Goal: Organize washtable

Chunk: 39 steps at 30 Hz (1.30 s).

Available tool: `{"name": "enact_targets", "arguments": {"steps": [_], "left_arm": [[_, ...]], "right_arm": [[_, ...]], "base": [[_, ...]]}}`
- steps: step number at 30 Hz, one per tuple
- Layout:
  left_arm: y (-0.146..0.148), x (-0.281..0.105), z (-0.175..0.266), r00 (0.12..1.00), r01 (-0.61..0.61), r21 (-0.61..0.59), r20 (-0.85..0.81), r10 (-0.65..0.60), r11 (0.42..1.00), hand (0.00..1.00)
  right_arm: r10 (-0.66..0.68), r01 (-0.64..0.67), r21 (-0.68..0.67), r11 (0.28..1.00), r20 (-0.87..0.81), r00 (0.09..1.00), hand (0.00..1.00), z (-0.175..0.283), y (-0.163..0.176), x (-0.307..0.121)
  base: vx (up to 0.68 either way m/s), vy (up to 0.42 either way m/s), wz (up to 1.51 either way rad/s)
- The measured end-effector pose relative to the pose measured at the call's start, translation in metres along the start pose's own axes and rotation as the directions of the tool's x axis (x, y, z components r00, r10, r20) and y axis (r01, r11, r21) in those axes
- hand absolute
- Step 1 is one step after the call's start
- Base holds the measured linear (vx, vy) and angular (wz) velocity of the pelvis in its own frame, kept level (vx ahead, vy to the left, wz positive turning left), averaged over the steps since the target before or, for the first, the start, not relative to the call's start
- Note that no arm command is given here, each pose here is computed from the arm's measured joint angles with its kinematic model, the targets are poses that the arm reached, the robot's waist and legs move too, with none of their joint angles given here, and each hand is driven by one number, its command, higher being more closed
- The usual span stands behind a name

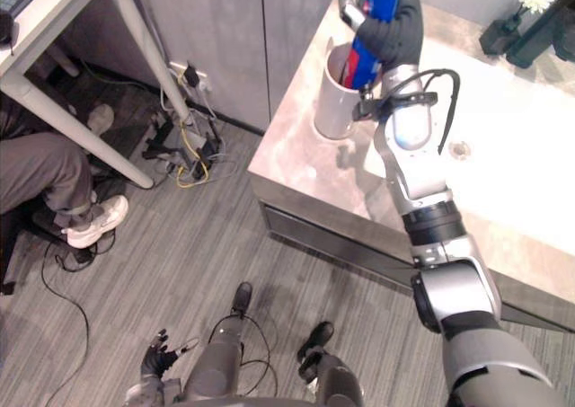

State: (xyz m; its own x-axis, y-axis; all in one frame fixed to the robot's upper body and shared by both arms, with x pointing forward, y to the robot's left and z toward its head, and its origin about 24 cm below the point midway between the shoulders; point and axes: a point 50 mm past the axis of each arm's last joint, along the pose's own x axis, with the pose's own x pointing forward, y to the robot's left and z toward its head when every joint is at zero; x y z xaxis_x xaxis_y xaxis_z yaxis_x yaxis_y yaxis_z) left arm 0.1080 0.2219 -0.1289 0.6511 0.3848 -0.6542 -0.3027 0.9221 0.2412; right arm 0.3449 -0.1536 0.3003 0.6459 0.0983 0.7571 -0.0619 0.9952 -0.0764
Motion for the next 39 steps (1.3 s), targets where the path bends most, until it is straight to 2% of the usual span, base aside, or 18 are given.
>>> {"name": "enact_targets", "arguments": {"steps": [9, 35, 36, 39], "left_arm": [[-0.001, 0.000, 0.002, 1.000, 0.004, 0.001, 0.008, -0.004, 1.000, 0.00], [-0.001, 0.000, 0.005, 1.000, 0.009, 0.004, 0.028, -0.009, 1.000, 0.00], [-0.001, 0.000, 0.005, 1.000, 0.009, 0.005, 0.028, -0.009, 1.000, 0.00], [-0.001, 0.001, 0.005, 1.000, 0.008, 0.005, 0.028, -0.008, 1.000, 0.00]], "right_arm": [[0.046, -0.046, -0.002, 0.999, -0.011, 0.999, 1.00, -0.003, 0.008, -0.002], [0.058, -0.058, 0.001, 0.998, 0.046, 0.997, 1.00, 0.009, 0.010, 0.000], [0.058, -0.058, 0.001, 0.998, 0.046, 0.997, 0.00, 0.009, 0.010, 0.000], [0.058, -0.058, 0.001, 0.998, 0.046, 0.997, 0.00, 0.009, 0.011, 0.000]], "base": [[0.00, 0.000, 0.00], [0.00, 0.000, 0.00], [0.00, 0.000, 0.00], [0.00, -0.011, 0.00]]}}
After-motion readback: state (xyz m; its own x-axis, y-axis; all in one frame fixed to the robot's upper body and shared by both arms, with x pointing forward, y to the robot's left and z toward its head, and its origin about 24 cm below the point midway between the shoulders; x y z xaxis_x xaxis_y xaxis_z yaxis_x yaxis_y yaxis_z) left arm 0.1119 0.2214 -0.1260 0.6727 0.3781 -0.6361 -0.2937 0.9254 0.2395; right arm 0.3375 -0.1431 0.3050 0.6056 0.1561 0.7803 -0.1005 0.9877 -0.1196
